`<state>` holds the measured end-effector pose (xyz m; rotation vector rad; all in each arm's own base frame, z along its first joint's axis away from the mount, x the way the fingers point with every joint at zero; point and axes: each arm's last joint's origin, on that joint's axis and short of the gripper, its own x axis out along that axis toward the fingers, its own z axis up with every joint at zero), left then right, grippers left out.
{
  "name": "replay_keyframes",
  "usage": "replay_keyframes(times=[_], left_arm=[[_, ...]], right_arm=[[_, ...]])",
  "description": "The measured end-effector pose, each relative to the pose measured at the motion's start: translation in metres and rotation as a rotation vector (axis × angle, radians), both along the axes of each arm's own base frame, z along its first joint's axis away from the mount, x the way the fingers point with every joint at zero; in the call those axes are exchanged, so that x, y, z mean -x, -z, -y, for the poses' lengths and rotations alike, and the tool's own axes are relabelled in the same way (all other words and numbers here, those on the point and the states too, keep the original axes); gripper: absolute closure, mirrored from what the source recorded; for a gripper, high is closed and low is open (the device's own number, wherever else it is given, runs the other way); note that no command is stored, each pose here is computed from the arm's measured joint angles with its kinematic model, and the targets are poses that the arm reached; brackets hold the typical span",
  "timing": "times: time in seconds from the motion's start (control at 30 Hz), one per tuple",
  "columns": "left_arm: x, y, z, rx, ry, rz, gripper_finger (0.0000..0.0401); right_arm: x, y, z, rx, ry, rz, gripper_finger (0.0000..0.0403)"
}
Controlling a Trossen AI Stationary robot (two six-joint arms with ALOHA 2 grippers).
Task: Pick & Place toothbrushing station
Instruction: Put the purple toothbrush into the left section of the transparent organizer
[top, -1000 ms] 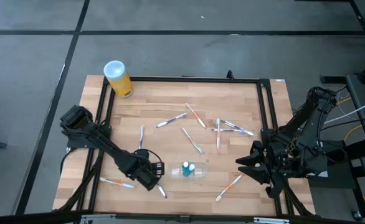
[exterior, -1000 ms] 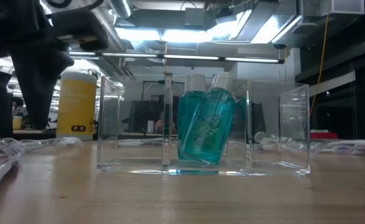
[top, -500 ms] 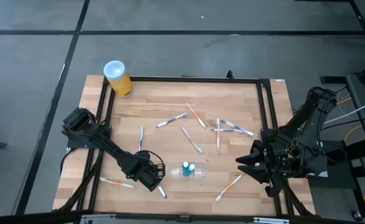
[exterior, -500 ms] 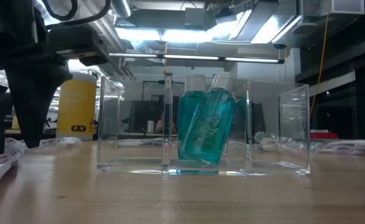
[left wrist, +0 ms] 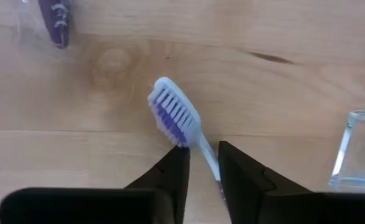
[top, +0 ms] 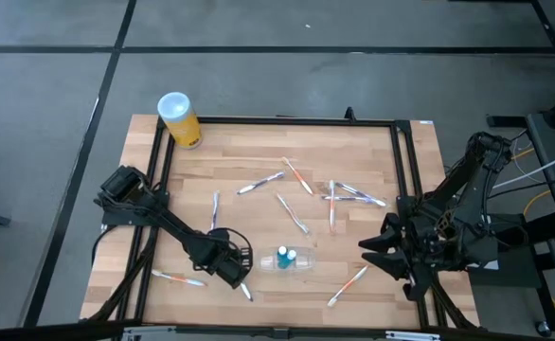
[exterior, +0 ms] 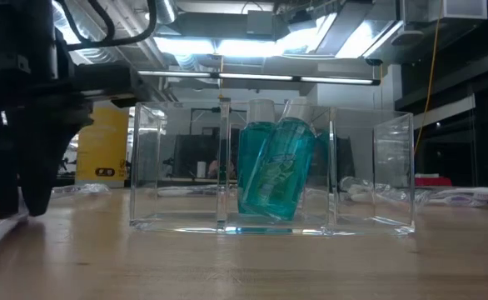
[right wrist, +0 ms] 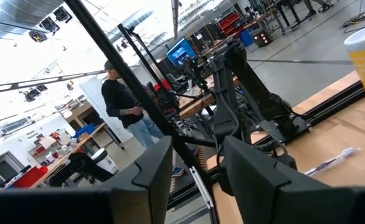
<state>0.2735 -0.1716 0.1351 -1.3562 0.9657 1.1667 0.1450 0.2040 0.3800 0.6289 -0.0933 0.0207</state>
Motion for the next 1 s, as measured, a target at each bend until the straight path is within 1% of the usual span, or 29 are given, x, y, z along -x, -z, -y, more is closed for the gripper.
replay_keyframes(times=[0.2,0.27,0.33,0.43,0.47,0.53,0.73,0.9,1.0], left_arm=[[0.002,0.0,-0.001,-0.033,-0.007,-0.017,0.039],[0.002,0.0,-0.002,-0.049,-0.01,-0.006,0.0392],[0.001,-0.002,-0.003,-0.088,-0.017,0.032,0.0395],[0.0,-0.006,-0.01,-0.21,-0.031,0.103,0.0396],[0.0,-0.009,-0.013,-0.241,-0.035,0.124,0.0397],[-0.002,-0.019,-0.018,-0.271,-0.048,0.175,0.0399],[-0.005,-0.042,-0.034,-0.417,-0.042,0.292,0.0401],[-0.002,-0.063,-0.043,-0.521,0.01,0.352,0.0401],[0.0,-0.073,-0.048,-0.565,0.03,0.375,0.0401]], right_arm=[[0.001,0.0,-0.001,0.0,-0.004,0.0,0.0254],[0.001,0.0,-0.001,0.0,-0.001,-0.001,0.0254],[0.001,0.0,-0.001,0.0,-0.002,0.0,0.0254],[0.001,0.0,-0.001,0.0,-0.002,0.0,0.0254],[0.001,0.0,-0.001,0.0,-0.002,0.0,0.0254],[0.001,0.0,-0.001,0.0,-0.002,0.0,0.0254],[0.001,0.0,-0.001,-0.009,-0.002,0.0,0.0254],[0.001,0.0,-0.001,-0.019,-0.004,0.0,0.0254],[0.001,0.0,-0.001,-0.024,-0.004,0.0,0.0254]])
